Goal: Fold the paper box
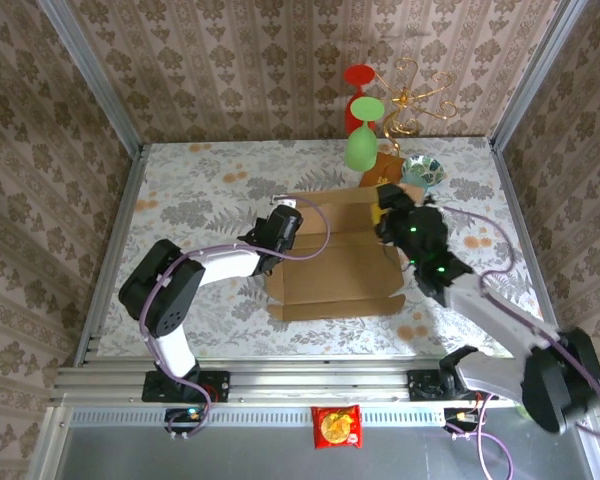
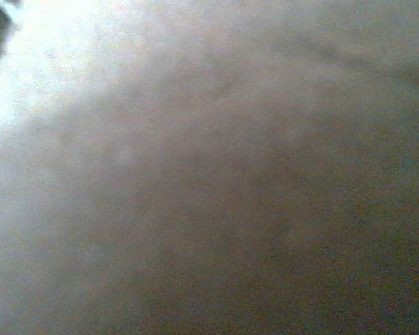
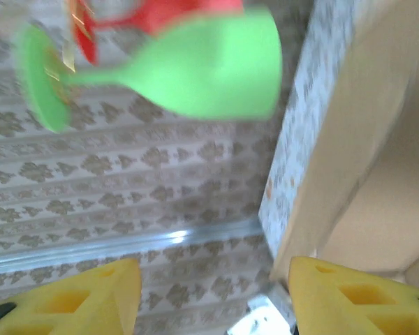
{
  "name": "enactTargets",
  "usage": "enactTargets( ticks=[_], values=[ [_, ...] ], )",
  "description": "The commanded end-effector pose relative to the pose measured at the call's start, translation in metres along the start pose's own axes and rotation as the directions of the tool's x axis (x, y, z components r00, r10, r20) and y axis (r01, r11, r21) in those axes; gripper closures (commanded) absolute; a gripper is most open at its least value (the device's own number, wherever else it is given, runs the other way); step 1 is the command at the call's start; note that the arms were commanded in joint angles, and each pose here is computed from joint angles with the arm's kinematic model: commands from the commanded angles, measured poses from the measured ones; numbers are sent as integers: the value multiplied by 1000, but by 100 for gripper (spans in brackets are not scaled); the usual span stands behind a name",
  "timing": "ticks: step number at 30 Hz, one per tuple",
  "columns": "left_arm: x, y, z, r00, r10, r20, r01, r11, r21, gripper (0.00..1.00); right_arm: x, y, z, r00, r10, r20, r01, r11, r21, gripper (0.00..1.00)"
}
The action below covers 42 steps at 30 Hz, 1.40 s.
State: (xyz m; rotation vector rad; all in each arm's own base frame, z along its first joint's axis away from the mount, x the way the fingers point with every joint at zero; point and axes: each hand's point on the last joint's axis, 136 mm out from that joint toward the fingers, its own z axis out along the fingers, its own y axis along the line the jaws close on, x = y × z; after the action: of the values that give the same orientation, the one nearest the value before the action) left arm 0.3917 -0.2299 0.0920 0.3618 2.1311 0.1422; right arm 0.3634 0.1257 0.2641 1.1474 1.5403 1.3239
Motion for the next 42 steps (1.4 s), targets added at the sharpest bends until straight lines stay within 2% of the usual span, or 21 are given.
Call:
enactTargets(
  ticks=[1, 3, 9, 12, 18, 24, 34, 40, 42],
  values=[
    [28, 13, -5, 991, 109, -80, -110, 994, -8, 100, -32, -44, -22, 988, -156, -1, 152, 960, 234, 43],
    [29, 15, -9, 990, 114, -76, -115, 993, -4, 100, -43, -46, -19, 984, -178, -13, 176, 958, 228, 45],
    [35, 19, -15, 989, 121, -84, -122, 993, -1, 100, -36, -48, 14, 953, -276, -125, 299, 923, 244, 46],
    [35, 19, -16, 989, 121, -85, -121, 993, 1, 100, -37, -40, 31, 917, -367, -152, 394, 893, 219, 45],
    [33, 21, -19, 990, 113, -81, -114, 994, 1, 100, -35, -44, 57, 859, -448, -250, 499, 843, 203, 45],
    [36, 20, -21, 990, 112, -86, -112, 994, 3, 100, -21, -75, 70, 852, -402, -336, 485, 848, 215, 43],
    [33, 18, -23, 990, 116, -80, -115, 993, 15, 100, -5, -72, 80, 859, -378, -346, 455, 873, 177, 41],
    [32, 18, -22, 989, 122, -79, -121, 993, 16, 100, -3, -78, 78, 890, -311, -332, 386, 903, 190, 48],
    [31, 18, -23, 989, 124, -76, -124, 992, 16, 100, -2, -79, 79, 900, -287, -326, 360, 913, 189, 55]
  ],
)
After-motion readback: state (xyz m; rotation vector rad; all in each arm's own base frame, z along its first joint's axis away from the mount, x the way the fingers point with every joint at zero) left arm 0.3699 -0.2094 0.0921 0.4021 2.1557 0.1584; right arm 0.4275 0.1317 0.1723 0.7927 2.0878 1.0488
